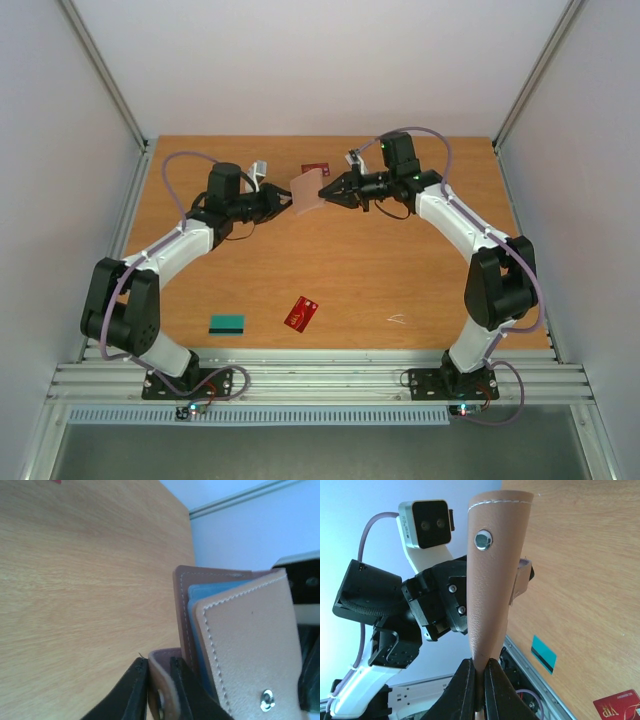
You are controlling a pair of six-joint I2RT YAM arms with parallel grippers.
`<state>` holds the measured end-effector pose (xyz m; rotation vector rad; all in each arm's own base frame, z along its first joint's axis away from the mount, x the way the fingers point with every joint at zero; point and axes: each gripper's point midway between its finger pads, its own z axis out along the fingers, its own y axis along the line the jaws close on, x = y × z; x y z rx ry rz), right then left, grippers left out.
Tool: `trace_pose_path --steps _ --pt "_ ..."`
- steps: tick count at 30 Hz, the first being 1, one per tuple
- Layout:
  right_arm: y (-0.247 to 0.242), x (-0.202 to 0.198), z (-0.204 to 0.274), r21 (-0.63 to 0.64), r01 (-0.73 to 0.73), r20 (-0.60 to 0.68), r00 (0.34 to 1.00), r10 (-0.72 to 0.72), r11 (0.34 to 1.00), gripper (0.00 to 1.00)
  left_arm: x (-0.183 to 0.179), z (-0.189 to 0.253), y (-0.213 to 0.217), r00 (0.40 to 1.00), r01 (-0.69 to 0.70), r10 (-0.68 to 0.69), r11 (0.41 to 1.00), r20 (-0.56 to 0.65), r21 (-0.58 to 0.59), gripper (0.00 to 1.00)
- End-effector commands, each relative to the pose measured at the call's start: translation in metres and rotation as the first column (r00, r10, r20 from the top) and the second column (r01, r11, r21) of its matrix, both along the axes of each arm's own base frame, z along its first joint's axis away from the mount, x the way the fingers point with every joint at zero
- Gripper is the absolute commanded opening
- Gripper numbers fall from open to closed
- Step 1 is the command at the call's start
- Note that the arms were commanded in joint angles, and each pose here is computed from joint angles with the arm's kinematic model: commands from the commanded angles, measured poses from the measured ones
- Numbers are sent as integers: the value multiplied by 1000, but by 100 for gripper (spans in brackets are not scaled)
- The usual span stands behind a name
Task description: Put the credit cards into the card holder
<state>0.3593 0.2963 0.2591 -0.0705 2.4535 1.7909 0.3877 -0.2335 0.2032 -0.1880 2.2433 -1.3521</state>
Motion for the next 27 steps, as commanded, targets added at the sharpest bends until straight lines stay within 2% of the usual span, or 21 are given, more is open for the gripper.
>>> trace_pose_path --steps 1,2,3,8,14,20,22,27 --pt "0 -9 13 37 -27 24 999 26 999 1 0 38 -13 991 69 -56 992 123 -105 8" --pt "-1 -8 11 36 -23 21 1000 23 999 1 0 39 -14 990 72 -59 991 125 -109 2" --pt "-3 -7 8 36 -20 19 1000 19 999 1 0 39 -13 991 72 -58 991 124 -114 0" --pt "-11 -4 -28 -3 3 -27 1000 -3 1000 1 -1 28 -12 994 62 -54 993 93 -96 0" --pt "-15 -5 -112 -105 8 -158 987 -24 994 8 -3 -29 -6 997 69 -70 997 11 45 0" --pt "-24 -12 -175 -232 -23 -240 970 -35 972 35 -9 -88 -10 990 117 -107 987 -97 107 0" --pt "-31 -17 -191 -297 -48 -259 965 -32 954 46 -10 -97 -12 986 129 -112 982 -124 140 0" --pt "-44 -25 -193 -398 -88 -203 979 6 913 66 -21 -111 -18 969 196 -135 930 -207 310 0"
